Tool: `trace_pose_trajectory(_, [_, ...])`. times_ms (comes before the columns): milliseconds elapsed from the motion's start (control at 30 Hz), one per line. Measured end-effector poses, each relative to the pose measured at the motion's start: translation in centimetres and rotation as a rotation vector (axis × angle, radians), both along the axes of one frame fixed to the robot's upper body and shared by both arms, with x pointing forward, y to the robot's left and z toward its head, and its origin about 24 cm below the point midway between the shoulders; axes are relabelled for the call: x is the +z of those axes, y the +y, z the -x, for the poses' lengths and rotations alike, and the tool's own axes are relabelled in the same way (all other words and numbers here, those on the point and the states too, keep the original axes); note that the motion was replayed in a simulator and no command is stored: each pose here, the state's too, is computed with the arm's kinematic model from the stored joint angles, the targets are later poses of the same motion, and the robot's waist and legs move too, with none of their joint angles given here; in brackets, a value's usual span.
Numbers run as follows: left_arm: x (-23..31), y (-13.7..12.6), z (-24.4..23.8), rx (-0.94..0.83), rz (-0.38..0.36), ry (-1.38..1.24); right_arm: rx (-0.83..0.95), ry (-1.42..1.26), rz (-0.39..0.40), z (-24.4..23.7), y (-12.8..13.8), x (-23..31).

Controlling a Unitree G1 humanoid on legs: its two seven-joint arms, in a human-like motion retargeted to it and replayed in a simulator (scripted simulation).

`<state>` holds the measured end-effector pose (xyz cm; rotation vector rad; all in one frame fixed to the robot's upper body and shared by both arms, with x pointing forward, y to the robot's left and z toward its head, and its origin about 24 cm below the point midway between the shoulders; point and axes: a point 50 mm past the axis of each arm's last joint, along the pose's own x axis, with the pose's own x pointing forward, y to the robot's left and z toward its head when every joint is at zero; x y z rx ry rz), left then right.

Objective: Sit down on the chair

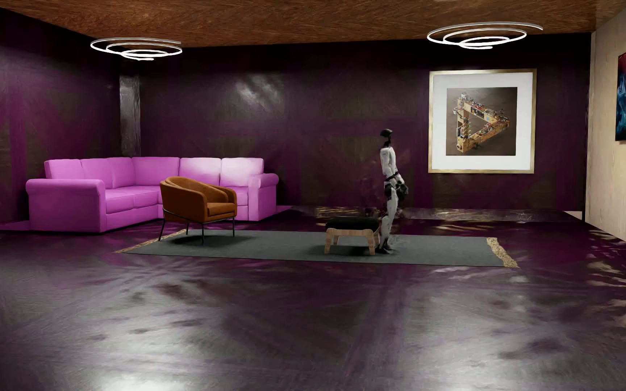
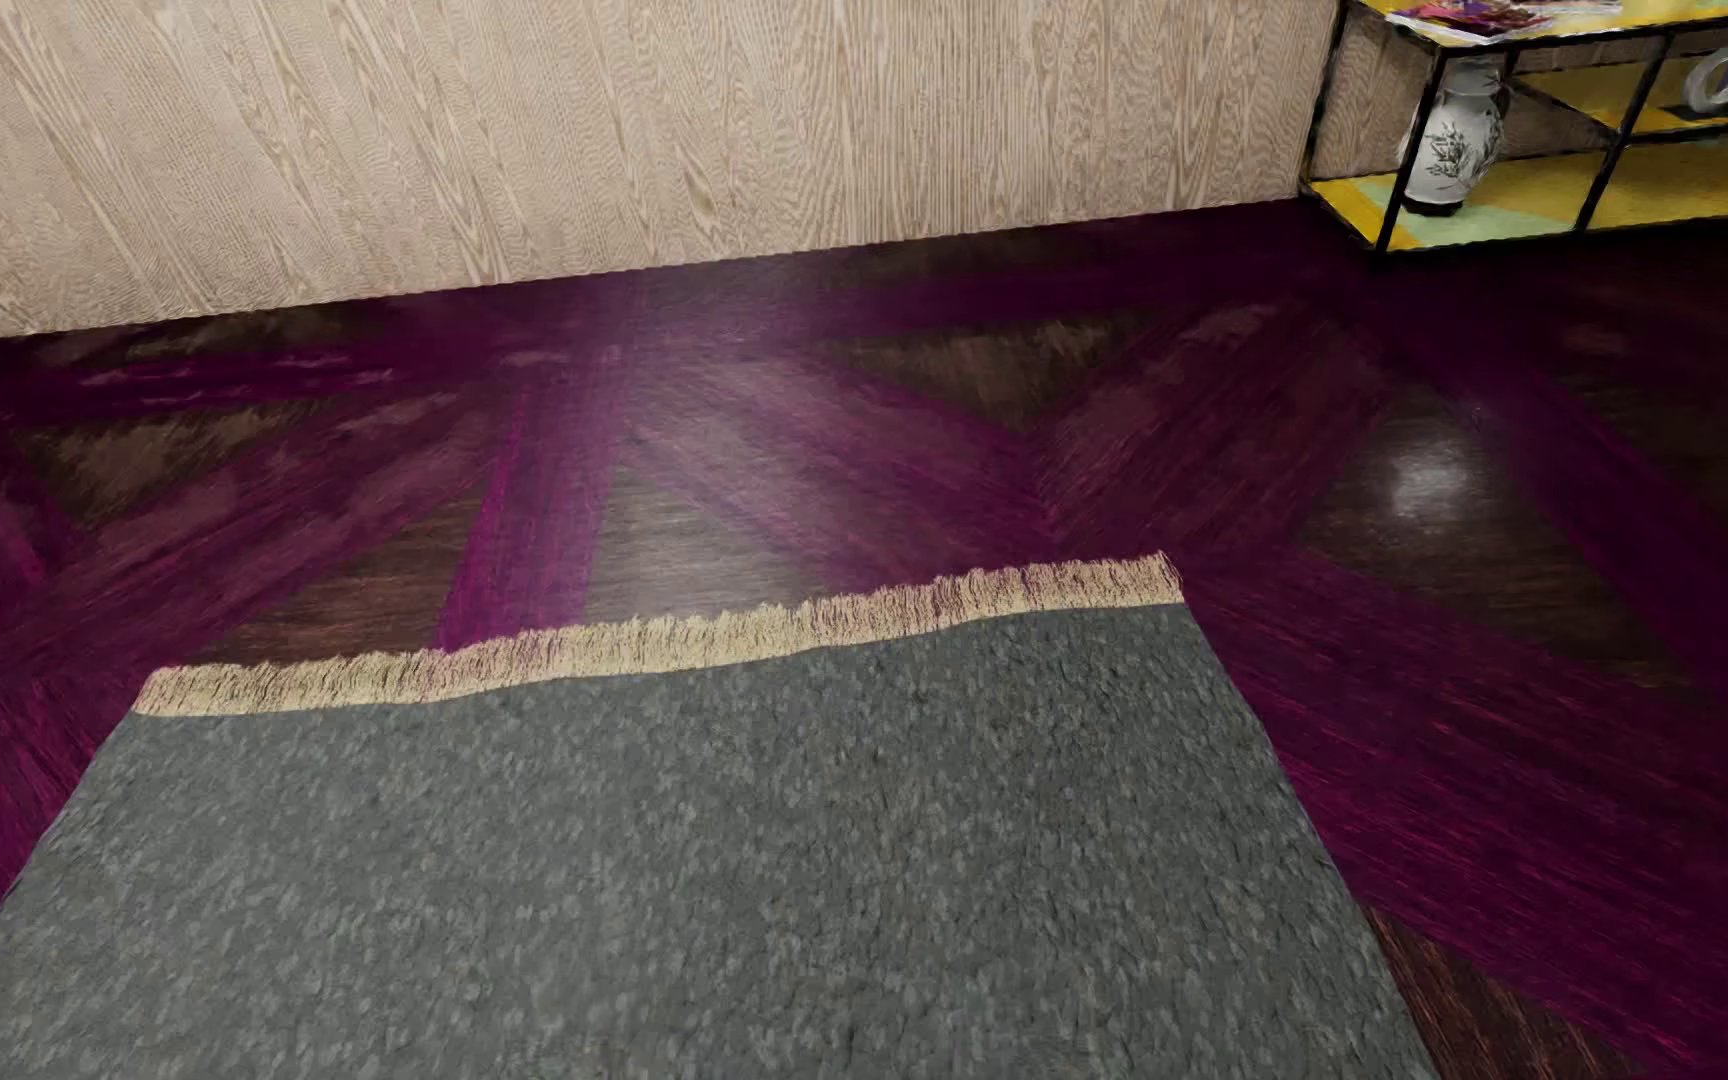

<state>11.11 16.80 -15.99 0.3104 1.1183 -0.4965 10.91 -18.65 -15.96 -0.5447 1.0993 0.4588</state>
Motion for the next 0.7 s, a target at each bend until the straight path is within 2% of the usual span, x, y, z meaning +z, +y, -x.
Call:
trace_pose_trajectory(33, [0.2,-0.2,-0.7,-0.034,-0.011,-0.033,-0.012,-0.009,0.033,-0.7,-1.1,0.3])
trace_pose_trajectory(67, [0.4,0.8,-1.1,-0.023,-0.044,-0.042,0.02,-0.015,0.06,-1.2,-2.1,0.7])
trace_pose_trajectory(133, [1.2,2.7,-2.4,-0.1,-0.055,-0.065,0.137,-0.051,0.101,-2.3,-4.1,1.8])
trace_pose_trajectory(200, [1.5,4.5,-2.5,-0.135,-0.125,-0.072,0.121,-0.034,0.166,-1.9,-6.3,2.1])
trace_pose_trajectory(300, [0.9,7.2,-0.8,0.049,-0.271,-0.04,-0.048,0.006,0.287,-0.1,-8.9,1.8])
trace_pose_trajectory(367, [0.5,8.0,0.6,0.153,-0.33,0.001,-0.091,0.025,0.325,0.8,-9.4,1.6])
trace_pose_trajectory(467, [0.4,7.6,1.1,0.104,-0.294,0.012,-0.056,0.029,0.28,1.2,-8.5,1.3])
trace_pose_trajectory(700, [0.0,3.6,0.6,0.028,-0.147,-0.007,0.04,0.012,0.118,0.1,-3.0,0.3])
